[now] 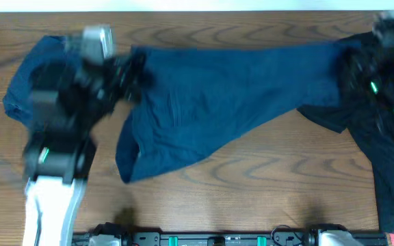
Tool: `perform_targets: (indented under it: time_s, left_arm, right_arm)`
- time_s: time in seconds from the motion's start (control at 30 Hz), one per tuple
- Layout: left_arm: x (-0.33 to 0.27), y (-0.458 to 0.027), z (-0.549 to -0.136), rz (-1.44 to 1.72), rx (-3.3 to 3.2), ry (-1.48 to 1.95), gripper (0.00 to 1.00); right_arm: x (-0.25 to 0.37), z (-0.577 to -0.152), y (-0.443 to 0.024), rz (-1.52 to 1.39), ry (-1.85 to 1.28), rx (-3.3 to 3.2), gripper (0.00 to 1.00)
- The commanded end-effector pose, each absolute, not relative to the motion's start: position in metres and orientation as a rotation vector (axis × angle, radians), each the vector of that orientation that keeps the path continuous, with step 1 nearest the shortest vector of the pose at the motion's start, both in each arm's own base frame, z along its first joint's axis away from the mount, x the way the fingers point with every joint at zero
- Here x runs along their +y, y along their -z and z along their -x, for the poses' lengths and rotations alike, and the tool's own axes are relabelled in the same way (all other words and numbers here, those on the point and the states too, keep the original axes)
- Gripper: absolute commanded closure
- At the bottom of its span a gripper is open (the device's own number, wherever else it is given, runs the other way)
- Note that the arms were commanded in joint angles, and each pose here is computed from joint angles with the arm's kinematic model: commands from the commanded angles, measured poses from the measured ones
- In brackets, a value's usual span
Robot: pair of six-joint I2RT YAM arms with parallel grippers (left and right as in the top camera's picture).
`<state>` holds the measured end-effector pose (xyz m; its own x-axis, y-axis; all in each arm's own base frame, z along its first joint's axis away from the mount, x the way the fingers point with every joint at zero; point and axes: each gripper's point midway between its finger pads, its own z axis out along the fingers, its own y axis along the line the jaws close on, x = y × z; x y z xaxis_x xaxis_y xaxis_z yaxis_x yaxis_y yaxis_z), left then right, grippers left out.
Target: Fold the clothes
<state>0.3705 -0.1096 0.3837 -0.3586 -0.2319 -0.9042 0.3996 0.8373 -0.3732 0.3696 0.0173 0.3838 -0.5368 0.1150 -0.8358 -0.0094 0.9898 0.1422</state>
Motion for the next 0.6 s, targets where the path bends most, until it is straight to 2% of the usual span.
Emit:
perform_targets:
  time_s: [0.0,0.13,0.33,0.43,0.57]
  left_arm:
    - [-0.112,-0.379,-0.427,-0.128,1.739,0.643,0.94]
    - [-0.114,-0.405,-0.484,-0.087,1.494,0.713,0.94]
    - [-0.091,-0.44,-0.515,0.011,1.356,0.834,0.94]
    - [-0.096,-0.421,-0.511,-0.051,1.472,0.909,0.94]
    - [-0.121,-0.36,-0.482,-0.136,1.775,1.171,0.94]
  right_arm:
    - [0.009,-0.425,-0.365,-0.134,-0.144,2.115,0.99]
    - [0.002,-0.476,-0.378,-0.198,-0.16,1.96,0.99]
    - [-0.035,-0.477,-0.428,-0.367,-0.07,1.751,0.99]
    - [-0.037,-0.465,-0.423,-0.362,-0.047,1.799,0.99]
    - [-0.037,-0.435,-0.364,-0.378,0.007,2.07,0.99]
